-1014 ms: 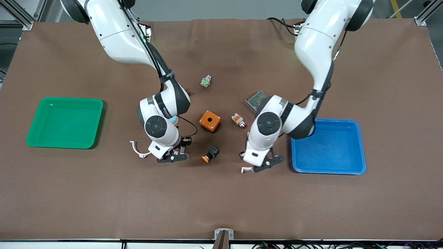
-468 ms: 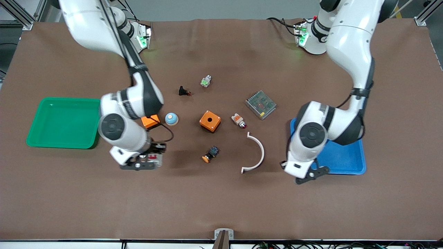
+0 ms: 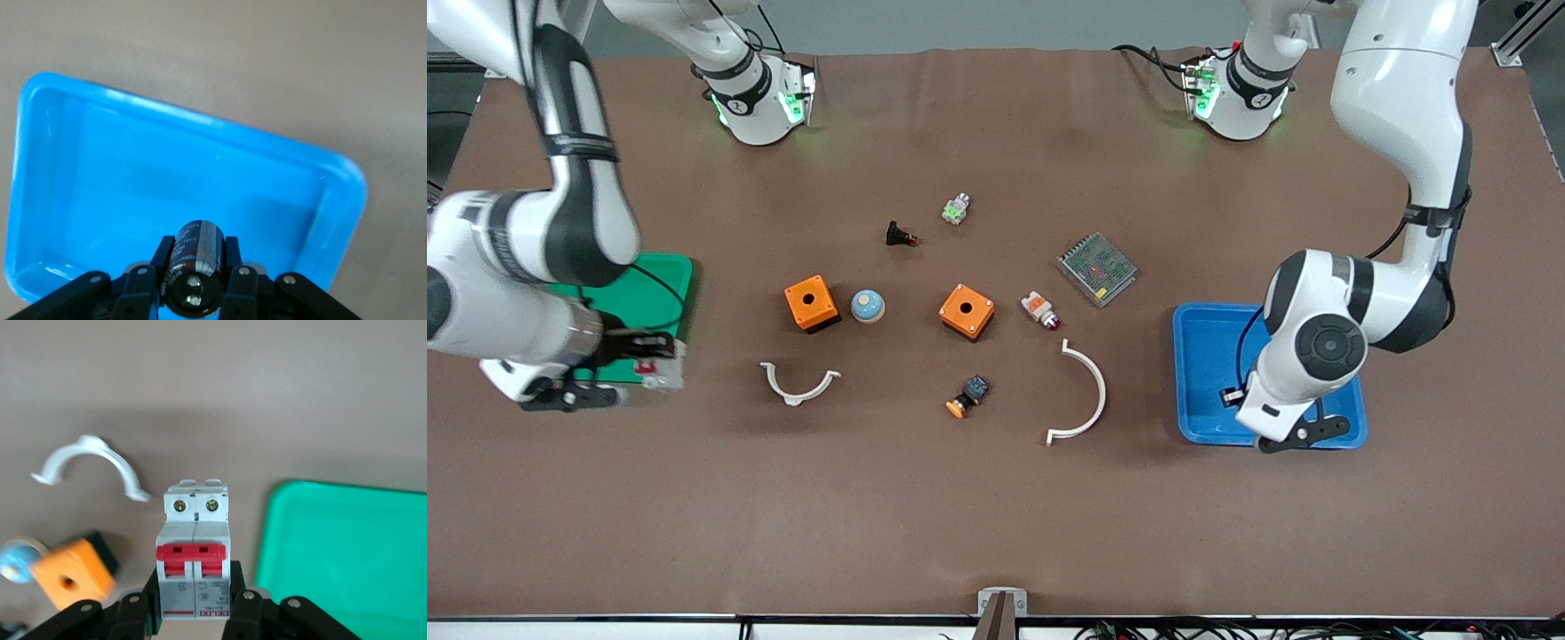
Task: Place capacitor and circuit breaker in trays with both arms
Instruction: 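Carry the capacitor to the blue tray while the right gripper carries the breaker, then lower the breaker into the green tray and open the right gripper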
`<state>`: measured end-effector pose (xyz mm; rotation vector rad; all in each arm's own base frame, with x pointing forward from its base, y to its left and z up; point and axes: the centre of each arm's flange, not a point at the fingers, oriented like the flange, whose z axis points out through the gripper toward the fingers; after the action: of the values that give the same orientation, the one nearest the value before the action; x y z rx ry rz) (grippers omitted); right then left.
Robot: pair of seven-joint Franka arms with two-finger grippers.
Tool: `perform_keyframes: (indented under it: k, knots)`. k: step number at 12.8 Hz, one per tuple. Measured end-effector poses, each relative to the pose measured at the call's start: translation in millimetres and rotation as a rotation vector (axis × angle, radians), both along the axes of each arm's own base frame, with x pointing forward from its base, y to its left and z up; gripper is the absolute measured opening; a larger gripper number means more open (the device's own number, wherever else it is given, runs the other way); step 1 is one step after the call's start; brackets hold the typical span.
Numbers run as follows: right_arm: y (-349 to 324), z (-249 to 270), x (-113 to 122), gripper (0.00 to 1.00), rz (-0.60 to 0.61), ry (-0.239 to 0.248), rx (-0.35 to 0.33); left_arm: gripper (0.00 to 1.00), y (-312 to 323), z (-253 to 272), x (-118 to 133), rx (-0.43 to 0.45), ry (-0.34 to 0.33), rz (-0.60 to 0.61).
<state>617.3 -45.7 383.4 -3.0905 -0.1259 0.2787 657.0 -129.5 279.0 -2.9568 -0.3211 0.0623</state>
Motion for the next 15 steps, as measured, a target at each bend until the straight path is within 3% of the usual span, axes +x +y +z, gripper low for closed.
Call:
perform_keyframes:
  k: [3, 6, 7, 11, 15]
  knots:
    - [-81.6, -32.0, -44.2, 0.4, 0.012, 0.074, 0.053, 0.34, 36.4, -25.6, -19.4, -0.019, 0.002, -0.038]
    - [-120.6, -67.2, -76.9, 0.4, -0.027, 0.141, 0.048, 0.34, 80.0, -54.8, -34.6, -0.047, -0.032, -0.073]
    - [-127.1, -76.4, -83.5, 0.4, -0.038, 0.14, 0.045, 0.34, 89.8, -62.0, -38.9, -0.053, -0.046, -0.082]
    - [-136.5, -127.0, -107.0, 0.4, -0.044, 0.047, -0.005, 0.34, 97.5, -79.0, -50.4, -0.07, -0.086, -0.097]
    - [-137.2, -154.4, -117.4, 0.4, -0.043, 0.034, -0.016, 0.34, 95.4, -88.5, -51.0, -0.079, -0.111, -0.104]
